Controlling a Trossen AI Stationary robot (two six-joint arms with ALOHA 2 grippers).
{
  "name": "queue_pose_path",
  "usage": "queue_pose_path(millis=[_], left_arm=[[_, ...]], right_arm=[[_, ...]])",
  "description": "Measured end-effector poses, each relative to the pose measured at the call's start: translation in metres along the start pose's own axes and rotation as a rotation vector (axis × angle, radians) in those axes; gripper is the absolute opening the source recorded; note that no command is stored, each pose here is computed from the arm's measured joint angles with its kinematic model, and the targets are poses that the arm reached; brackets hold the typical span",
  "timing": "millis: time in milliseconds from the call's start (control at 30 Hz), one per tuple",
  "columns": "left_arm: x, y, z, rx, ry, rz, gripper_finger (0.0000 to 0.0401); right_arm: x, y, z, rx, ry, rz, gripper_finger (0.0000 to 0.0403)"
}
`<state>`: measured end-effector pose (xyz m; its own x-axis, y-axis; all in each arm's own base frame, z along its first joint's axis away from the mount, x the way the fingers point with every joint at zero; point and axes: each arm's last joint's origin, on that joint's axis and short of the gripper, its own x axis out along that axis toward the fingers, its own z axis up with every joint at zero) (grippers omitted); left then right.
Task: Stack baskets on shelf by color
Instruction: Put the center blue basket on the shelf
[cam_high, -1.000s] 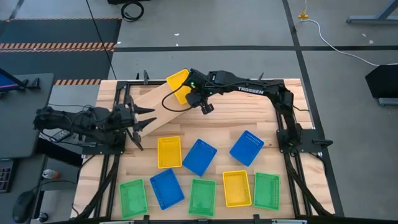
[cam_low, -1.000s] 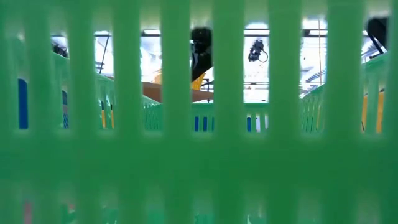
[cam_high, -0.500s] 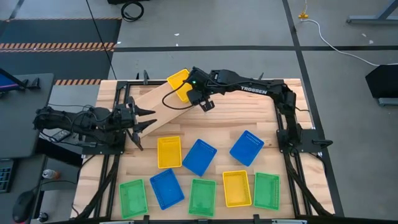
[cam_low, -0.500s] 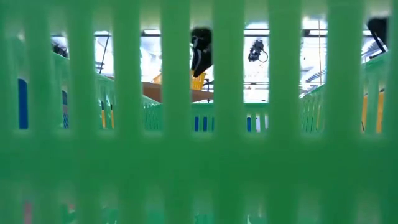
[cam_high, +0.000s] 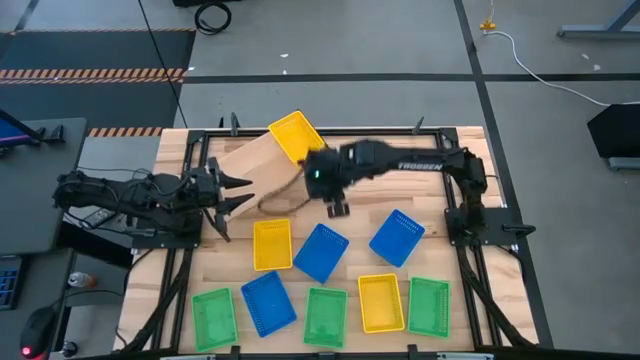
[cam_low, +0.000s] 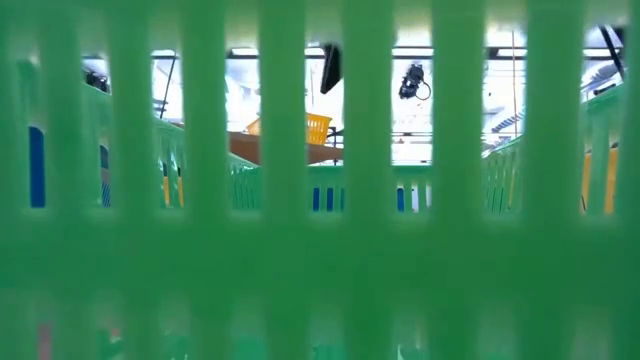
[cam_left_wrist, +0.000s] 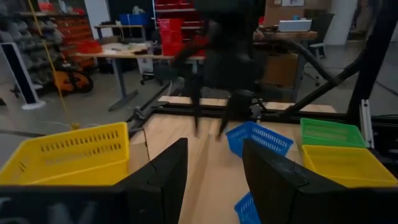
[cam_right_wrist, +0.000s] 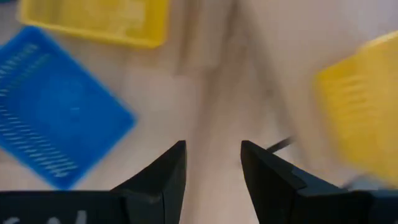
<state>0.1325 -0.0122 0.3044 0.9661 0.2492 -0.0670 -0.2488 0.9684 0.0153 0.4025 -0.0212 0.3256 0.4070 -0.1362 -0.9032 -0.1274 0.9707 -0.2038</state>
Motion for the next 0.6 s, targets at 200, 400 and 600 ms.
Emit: queue_pose_path(millis=[200,400,600], left_arm=[[0.006,-0.005,-0.004,-0.011,0.033,-0.029,0.016],[0.009,-0.008,-0.005,-0.008,0.047,-0.039,0.016],[0.009,-0.008,-0.005,-0.012,0.043,-0.039,0.016]], right_arm=[[0.036,0.044,-0.016,0.215,0.143,0.088,0.0158],[0.09,0.059,-0.045,0.299,0.195,0.13,0.0158],[0.111,0.05,-0.06,0.382,0.194,0.066,0.0158]])
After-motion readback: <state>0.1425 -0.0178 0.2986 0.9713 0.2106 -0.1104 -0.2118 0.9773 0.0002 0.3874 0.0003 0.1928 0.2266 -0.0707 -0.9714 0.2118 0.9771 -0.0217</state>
